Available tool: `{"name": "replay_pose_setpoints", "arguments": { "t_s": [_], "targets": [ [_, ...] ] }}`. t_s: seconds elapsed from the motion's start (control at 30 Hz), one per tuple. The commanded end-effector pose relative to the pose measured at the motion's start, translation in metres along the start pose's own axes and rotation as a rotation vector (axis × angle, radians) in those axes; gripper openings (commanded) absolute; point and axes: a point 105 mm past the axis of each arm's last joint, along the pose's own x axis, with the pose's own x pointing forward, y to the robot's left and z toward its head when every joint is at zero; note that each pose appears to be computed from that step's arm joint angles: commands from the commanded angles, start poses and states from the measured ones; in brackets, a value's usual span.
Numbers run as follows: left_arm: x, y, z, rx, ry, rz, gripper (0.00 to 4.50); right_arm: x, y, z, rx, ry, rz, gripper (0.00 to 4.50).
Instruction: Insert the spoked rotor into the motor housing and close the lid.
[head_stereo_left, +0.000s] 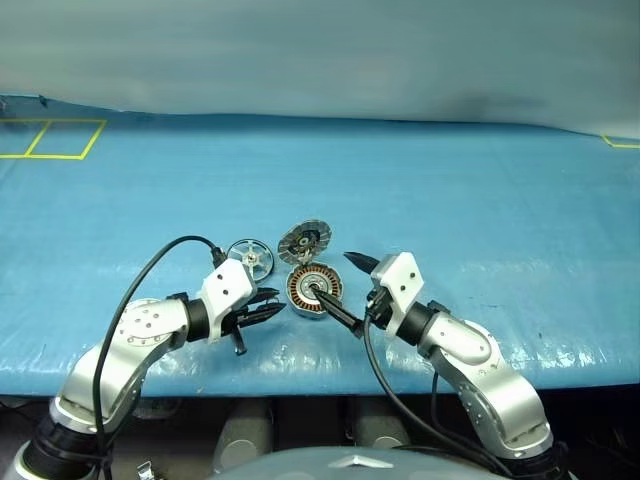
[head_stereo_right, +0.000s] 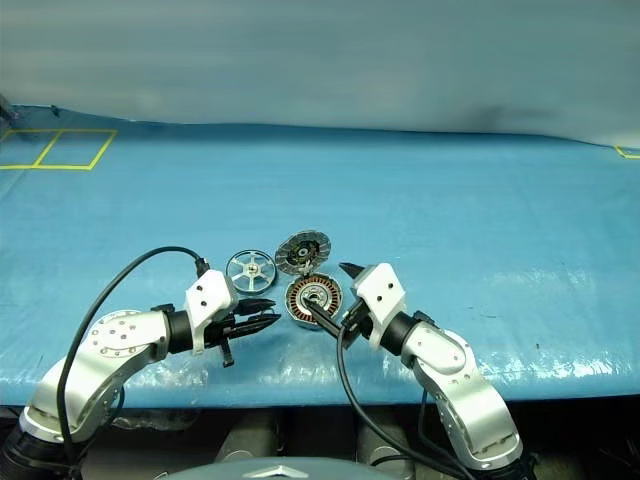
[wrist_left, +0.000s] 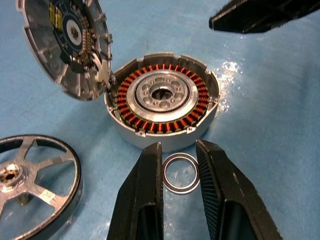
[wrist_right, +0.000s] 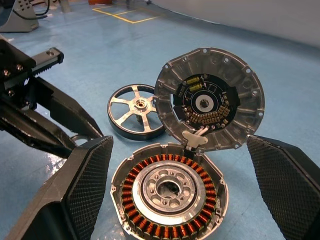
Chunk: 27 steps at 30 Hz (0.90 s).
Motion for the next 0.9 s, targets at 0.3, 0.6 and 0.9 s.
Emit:
{"name": "replay_pose_setpoints", "arguments": {
  "t_s": [0.3, 0.6, 0.9],
  "targets": [
    [0.029, 0.000, 0.014, 0.035, -0.012, 0.009, 0.65, -0.033, -0.022, -0.030, 0.054, -0.001, -0.070, 4.50],
    [0.055, 0.005, 0.015, 0.045, -0.031, 0.006, 0.65, -0.040, -0.021, -0.050, 0.092, 0.026, -0.100, 4.50],
    [0.072, 0.015, 0.020, 0.096, -0.070, 0.036, 0.65, -0.040, -0.019, -0.056, 0.080, 0.043, -0.115, 4.50]
  ]
}}
